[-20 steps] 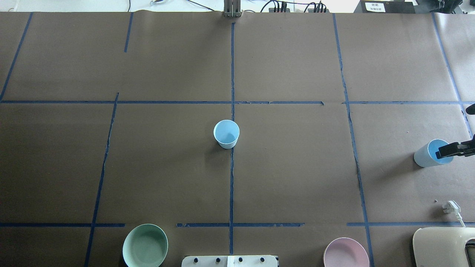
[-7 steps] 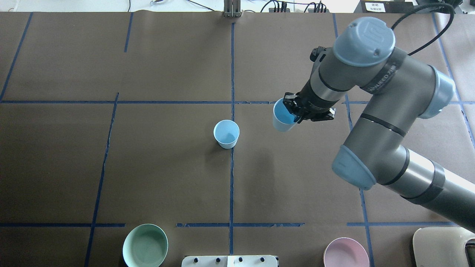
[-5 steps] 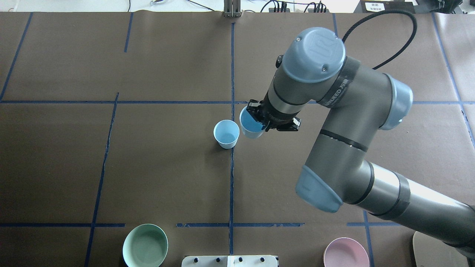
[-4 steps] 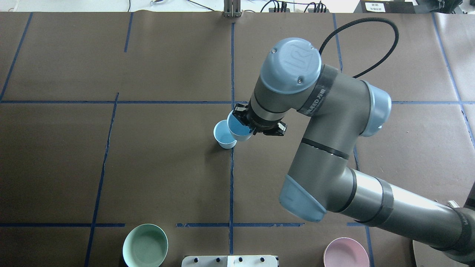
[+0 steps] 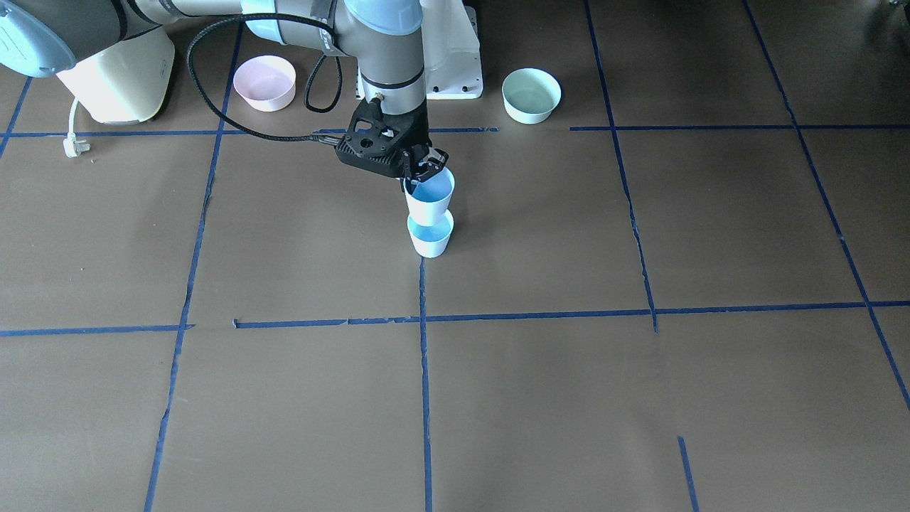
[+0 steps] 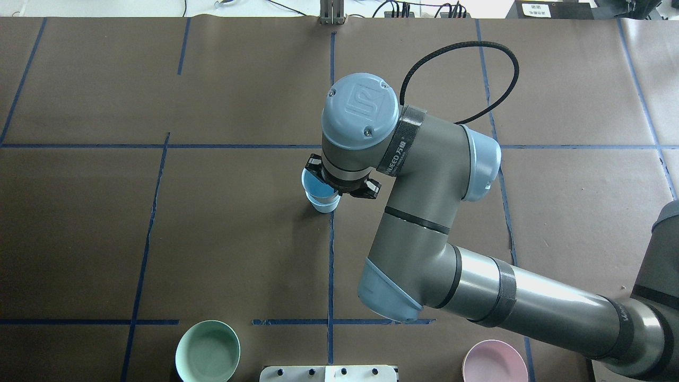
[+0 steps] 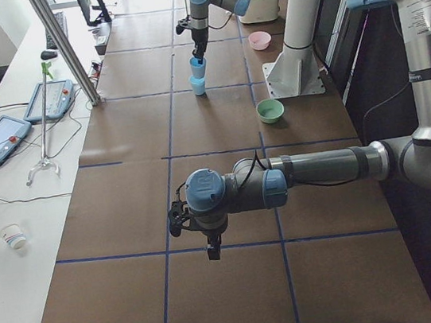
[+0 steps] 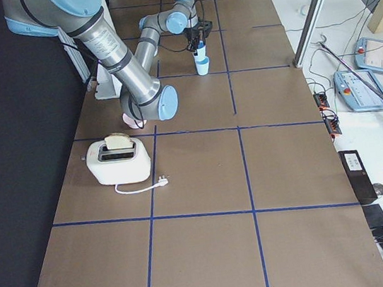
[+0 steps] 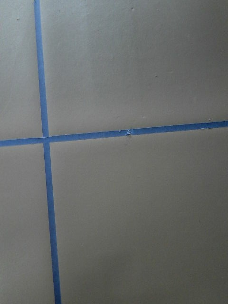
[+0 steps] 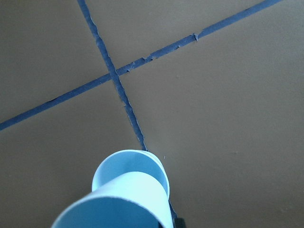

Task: Stack blue cups with both arms
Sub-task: 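Lower the cup into the center cup and open the right gripper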

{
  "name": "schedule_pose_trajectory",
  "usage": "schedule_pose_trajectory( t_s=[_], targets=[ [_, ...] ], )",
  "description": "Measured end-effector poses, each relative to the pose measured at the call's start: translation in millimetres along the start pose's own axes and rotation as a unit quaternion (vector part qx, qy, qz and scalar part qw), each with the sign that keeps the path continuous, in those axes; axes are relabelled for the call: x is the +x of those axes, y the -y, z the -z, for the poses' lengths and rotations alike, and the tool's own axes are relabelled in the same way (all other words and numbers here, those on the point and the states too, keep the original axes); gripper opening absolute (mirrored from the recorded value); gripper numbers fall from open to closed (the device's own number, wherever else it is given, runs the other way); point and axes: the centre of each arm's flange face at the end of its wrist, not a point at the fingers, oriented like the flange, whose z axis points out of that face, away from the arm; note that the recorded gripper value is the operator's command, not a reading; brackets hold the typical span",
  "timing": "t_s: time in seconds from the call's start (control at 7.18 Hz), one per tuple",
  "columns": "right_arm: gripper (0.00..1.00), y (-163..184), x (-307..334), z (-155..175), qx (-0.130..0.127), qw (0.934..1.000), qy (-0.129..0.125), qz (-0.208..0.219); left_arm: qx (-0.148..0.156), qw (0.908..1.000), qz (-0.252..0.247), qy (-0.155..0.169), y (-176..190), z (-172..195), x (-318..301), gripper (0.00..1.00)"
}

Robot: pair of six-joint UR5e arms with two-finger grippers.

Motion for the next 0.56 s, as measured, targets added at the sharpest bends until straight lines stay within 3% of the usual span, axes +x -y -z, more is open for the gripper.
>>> schedule_pose_trajectory(
  t_s=[0.14,0.56],
  targets=[
    [0.99,0.5,0.2,-3.0,0.002,1.0,-0.003,0.002,0.0,1.0,0.0,0.0,0.1,0.3,0.3,1.0],
    [1.0,1.0,-3.4,-7.3,0.004,0.9999,0.004,0.015,0.001,1.0,-0.001,-0.001,0.4,1.0,1.4,1.0]
  ],
)
